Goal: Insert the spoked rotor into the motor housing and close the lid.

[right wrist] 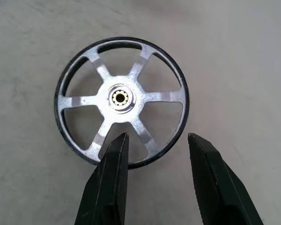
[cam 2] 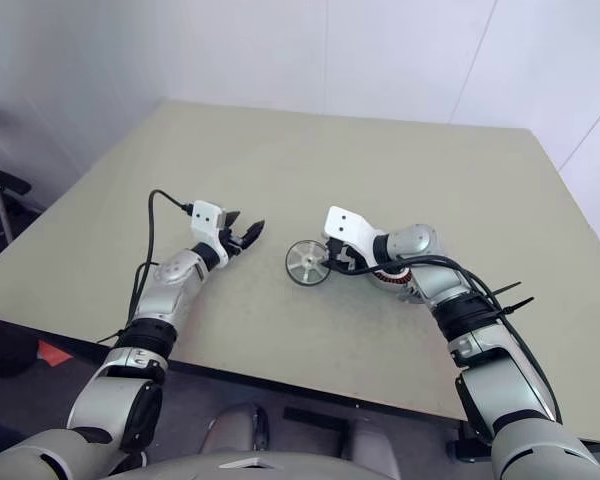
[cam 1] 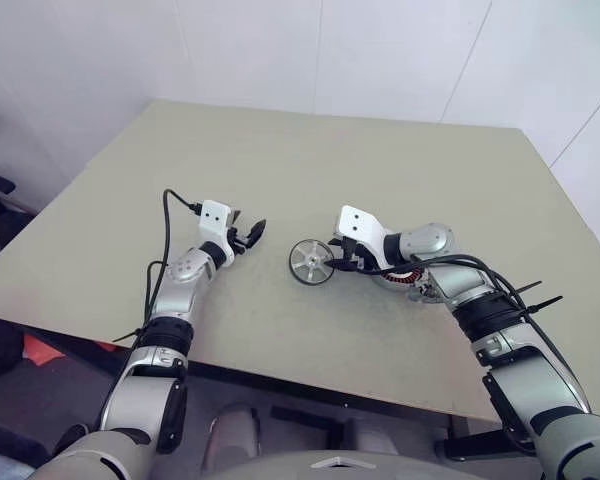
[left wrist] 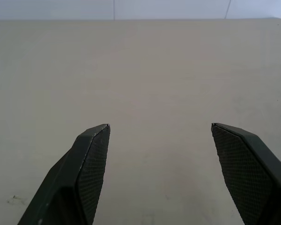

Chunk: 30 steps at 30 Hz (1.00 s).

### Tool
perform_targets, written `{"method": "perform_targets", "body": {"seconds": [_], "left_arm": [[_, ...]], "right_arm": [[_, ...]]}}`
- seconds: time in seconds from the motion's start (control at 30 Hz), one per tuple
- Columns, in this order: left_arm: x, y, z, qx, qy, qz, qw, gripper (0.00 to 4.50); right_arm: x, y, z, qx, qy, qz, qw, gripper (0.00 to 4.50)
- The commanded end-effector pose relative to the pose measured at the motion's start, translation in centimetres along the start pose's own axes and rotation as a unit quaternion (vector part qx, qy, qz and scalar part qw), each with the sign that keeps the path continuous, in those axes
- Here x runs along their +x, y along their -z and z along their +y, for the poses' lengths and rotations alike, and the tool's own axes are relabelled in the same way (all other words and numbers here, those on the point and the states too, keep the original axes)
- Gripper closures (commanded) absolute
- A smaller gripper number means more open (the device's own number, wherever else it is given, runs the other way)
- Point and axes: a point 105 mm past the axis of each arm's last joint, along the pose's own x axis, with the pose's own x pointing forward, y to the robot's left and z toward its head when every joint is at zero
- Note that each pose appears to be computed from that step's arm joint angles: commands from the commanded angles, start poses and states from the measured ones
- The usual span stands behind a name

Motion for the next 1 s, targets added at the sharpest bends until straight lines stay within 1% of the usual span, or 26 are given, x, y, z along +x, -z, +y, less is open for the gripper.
{"method": "perform_targets", "body": {"seconds": [0.03,0.23,0.67,0.93,1.0], "left_arm": [[0.2,-1.6,0.1,0.015,0.002,-0.025,1.000,0.81],[0.2,-1.6,0.2,0.015,0.001,-0.024,1.000,0.81],[0.3,-1.6,0.1,0.018,0.004,-0.023,1.000,0.81],[0.3,-1.6,0.1,0.019,0.002,-0.023,1.000,0.81],[0.3,-1.6,0.1,0.019,0.002,-0.023,1.000,0.81]], "right_arm": [[-0.2,-1.1,-1.0,-0.038,0.013,-0.008,0.999,2.28],[-0.6,-1.3,-1.2,-0.055,0.017,-0.010,0.998,2.28],[0.1,-0.9,-0.8,-0.039,0.017,-0.011,0.999,2.28],[0.3,-0.4,-0.8,-0.028,0.017,0.000,0.999,2.28],[0.2,-0.3,-0.8,-0.027,0.017,0.001,0.999,2.67]]}}
